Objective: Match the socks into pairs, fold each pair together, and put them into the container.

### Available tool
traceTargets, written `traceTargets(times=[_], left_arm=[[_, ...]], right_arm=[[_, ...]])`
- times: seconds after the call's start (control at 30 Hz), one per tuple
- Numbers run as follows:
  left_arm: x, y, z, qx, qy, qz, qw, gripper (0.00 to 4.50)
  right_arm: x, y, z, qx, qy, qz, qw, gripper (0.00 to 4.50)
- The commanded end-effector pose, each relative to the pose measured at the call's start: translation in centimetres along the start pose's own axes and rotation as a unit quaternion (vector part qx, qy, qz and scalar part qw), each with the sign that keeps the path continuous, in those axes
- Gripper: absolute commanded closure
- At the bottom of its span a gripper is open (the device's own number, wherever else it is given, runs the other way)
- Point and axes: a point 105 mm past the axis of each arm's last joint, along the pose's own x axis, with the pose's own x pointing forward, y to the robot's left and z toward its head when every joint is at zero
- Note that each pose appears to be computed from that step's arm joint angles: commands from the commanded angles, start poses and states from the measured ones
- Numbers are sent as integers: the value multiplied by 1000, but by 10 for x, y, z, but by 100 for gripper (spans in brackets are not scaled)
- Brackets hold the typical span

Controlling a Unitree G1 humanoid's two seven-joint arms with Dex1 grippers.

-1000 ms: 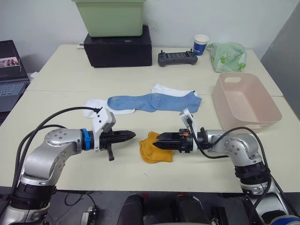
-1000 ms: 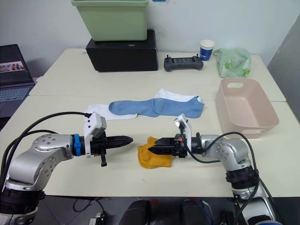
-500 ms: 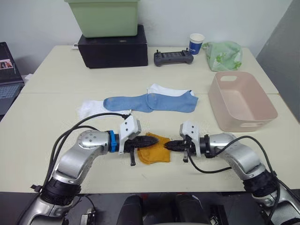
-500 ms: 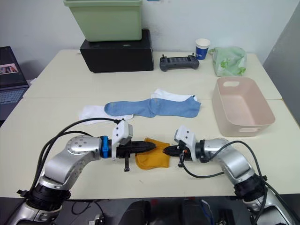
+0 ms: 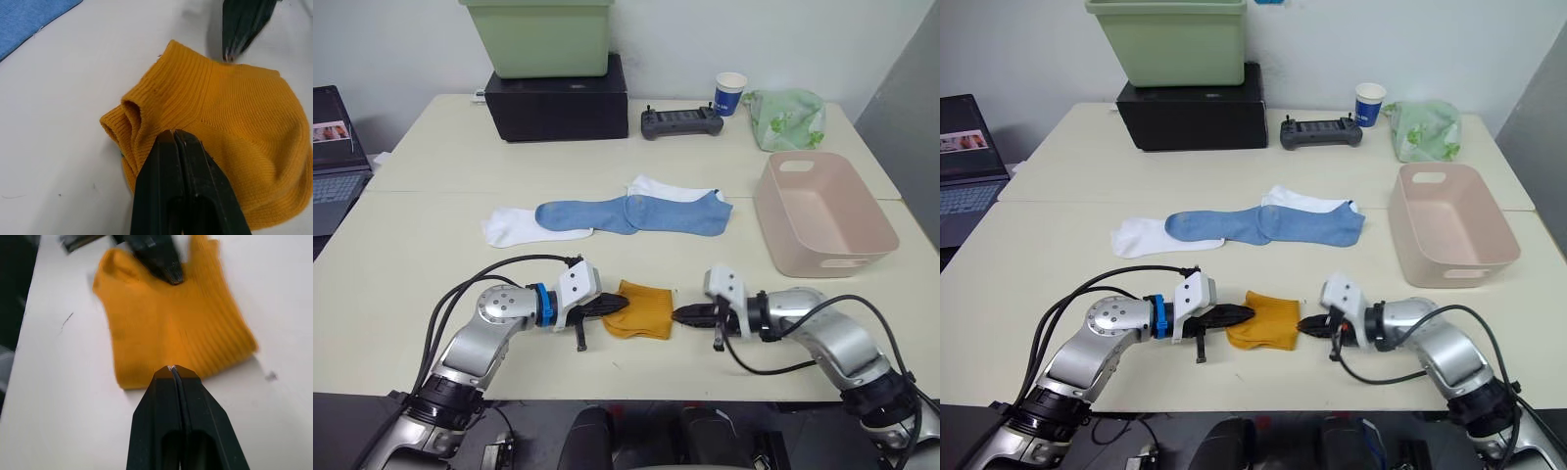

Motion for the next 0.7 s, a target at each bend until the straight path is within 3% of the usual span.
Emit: traceTargets(times=[0.03,0.33,0.7], left_arm=[[-2,-4,-9,-1,18,-10,1000,450],[-2,-3,-10,2,20,-11,1000,450],[-5,-1,-9,5,17,-4,1000,450]], right_arm=[[-11,-2,4,91,13,-14,996,350],[3,2,-2,242,39,-11,969,30],[42,22,8,382,14,54,923,30]])
